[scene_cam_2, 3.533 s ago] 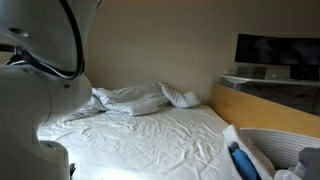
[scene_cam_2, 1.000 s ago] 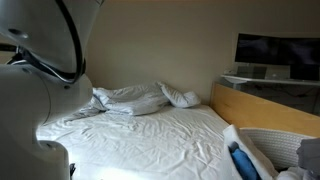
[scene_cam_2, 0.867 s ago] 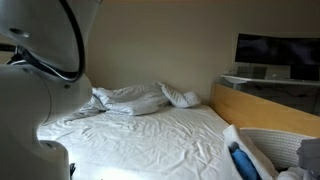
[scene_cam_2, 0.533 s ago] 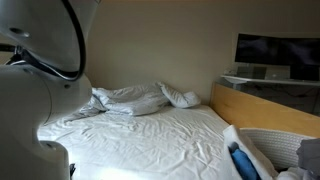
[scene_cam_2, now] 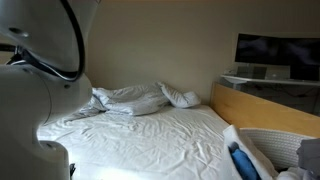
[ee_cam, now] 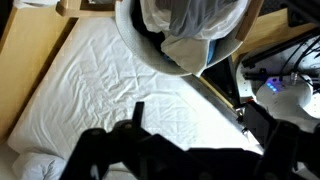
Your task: Put the clothes on the bed in the laundry hamper
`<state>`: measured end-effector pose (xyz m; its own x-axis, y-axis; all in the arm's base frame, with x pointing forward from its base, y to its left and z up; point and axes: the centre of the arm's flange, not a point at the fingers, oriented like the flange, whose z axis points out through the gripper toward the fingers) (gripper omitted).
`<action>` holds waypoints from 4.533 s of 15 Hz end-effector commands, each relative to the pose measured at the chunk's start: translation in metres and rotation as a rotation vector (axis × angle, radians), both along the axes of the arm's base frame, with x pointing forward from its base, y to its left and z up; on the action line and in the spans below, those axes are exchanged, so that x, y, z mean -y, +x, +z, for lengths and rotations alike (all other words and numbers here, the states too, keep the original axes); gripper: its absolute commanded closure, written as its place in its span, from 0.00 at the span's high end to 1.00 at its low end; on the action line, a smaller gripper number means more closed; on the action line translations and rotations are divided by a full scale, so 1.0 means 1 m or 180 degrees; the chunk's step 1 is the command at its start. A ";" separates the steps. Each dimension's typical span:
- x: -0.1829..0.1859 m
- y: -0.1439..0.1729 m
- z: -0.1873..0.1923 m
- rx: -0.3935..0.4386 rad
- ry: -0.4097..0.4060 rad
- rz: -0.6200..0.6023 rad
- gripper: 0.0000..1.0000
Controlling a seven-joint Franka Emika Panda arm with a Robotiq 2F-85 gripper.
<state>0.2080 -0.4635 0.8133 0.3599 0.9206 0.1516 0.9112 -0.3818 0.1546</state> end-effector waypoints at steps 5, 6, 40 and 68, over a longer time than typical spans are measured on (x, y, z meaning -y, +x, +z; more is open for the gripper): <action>-0.064 0.026 0.023 0.0625 0.0180 0.0574 1.00; -0.075 0.032 0.028 0.0708 0.0194 0.0661 1.00; -0.457 0.131 0.019 -0.0882 -0.0139 0.2825 1.00; -0.463 0.283 -0.146 -0.2065 -0.0488 0.3052 1.00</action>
